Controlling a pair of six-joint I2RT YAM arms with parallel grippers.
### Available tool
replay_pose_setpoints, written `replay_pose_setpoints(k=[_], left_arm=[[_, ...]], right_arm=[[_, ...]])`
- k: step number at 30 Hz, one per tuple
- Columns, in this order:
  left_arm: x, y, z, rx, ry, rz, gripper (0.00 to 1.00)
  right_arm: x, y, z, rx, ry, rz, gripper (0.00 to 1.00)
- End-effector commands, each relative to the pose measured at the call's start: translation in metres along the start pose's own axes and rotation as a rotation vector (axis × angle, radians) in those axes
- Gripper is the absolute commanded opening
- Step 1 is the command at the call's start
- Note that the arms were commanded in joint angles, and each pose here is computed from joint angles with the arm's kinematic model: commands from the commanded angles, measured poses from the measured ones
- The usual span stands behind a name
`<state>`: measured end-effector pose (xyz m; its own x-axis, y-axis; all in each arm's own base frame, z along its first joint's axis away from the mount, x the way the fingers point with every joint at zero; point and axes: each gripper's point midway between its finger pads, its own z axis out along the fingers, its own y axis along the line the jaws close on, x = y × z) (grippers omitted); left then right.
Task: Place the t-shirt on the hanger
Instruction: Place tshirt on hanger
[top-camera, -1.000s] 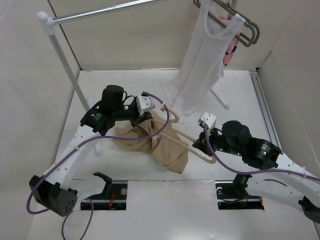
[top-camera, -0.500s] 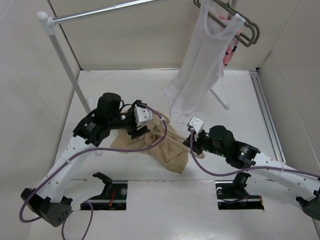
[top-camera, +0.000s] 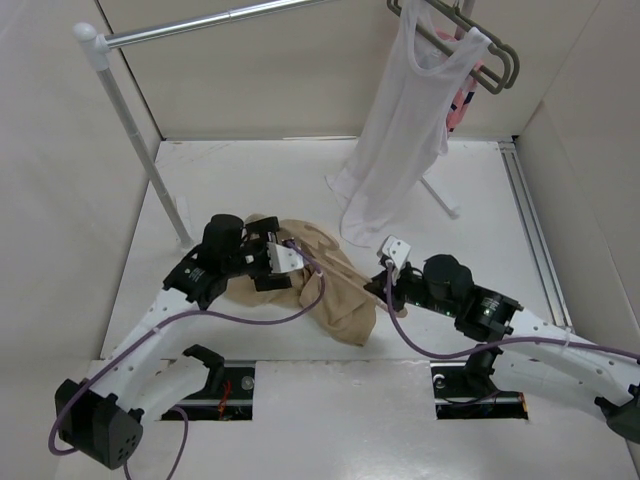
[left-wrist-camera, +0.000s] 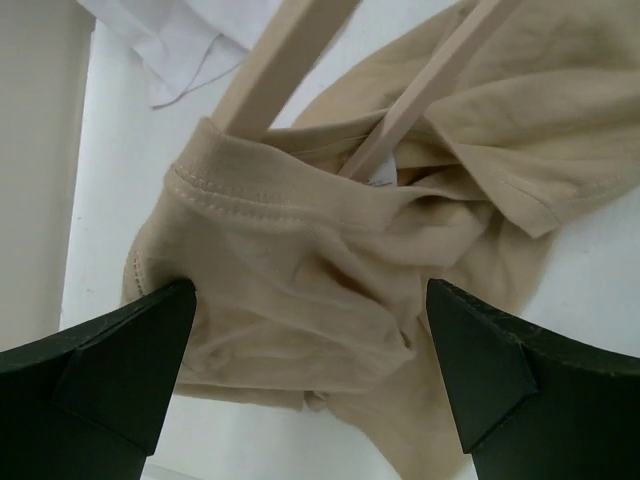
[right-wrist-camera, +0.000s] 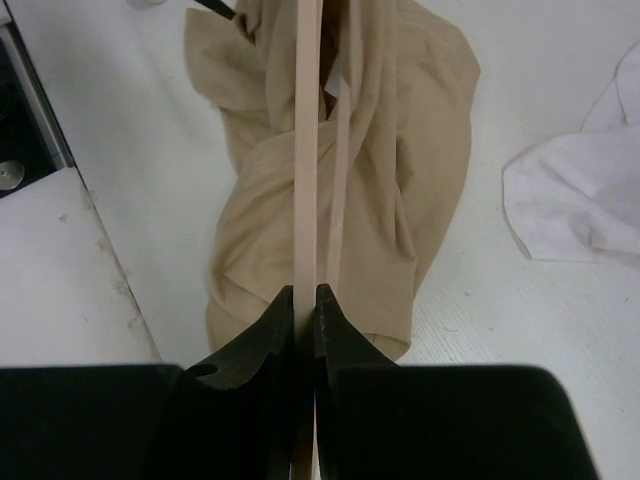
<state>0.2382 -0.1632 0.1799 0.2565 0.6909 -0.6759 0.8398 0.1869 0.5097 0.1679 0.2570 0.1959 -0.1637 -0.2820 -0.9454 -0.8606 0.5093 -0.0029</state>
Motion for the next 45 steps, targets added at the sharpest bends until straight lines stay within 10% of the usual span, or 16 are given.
replay_pose_setpoints(k=[1, 6, 13, 19, 23, 37, 42, 45], left_arm=[[-0.031, 0.052, 0.007, -0.160, -0.100, 0.064, 1.00], [-0.024, 0.064, 0.011, -0.162, -0.050, 0.091, 0.95], [-0.043, 0.048, -0.003, -0.087, -0.119, 0.169, 0.60], [-0.068, 0.010, -0.041, 0.050, -0.194, 0.247, 0.60], [-0.076, 0.003, -0.053, 0.057, -0.222, 0.253, 0.80], [0.007, 0.033, 0.015, 0.161, 0.100, 0.121, 0.89], [-0.001, 0.026, 0.014, 0.210, 0.043, 0.160, 0.14], [-0.022, 0.019, 0.005, 0.243, -0.038, 0.151, 0.09]], right_arm=[[-0.042, 0.009, -0.001, -0.050, -0.143, -0.032, 0.00], [-0.046, 0.008, -0.002, -0.049, -0.152, -0.033, 0.00], [-0.043, 0.009, 0.004, -0.059, -0.131, -0.041, 0.00], [-0.043, 0.009, 0.007, -0.059, -0.120, -0.040, 0.00], [-0.045, 0.012, 0.008, -0.078, -0.121, -0.050, 0.00], [-0.054, 0.017, 0.006, -0.106, -0.143, -0.064, 0.00], [-0.059, 0.015, 0.005, -0.096, -0.152, -0.064, 0.00], [-0.063, 0.015, 0.005, -0.095, -0.161, -0.074, 0.00]])
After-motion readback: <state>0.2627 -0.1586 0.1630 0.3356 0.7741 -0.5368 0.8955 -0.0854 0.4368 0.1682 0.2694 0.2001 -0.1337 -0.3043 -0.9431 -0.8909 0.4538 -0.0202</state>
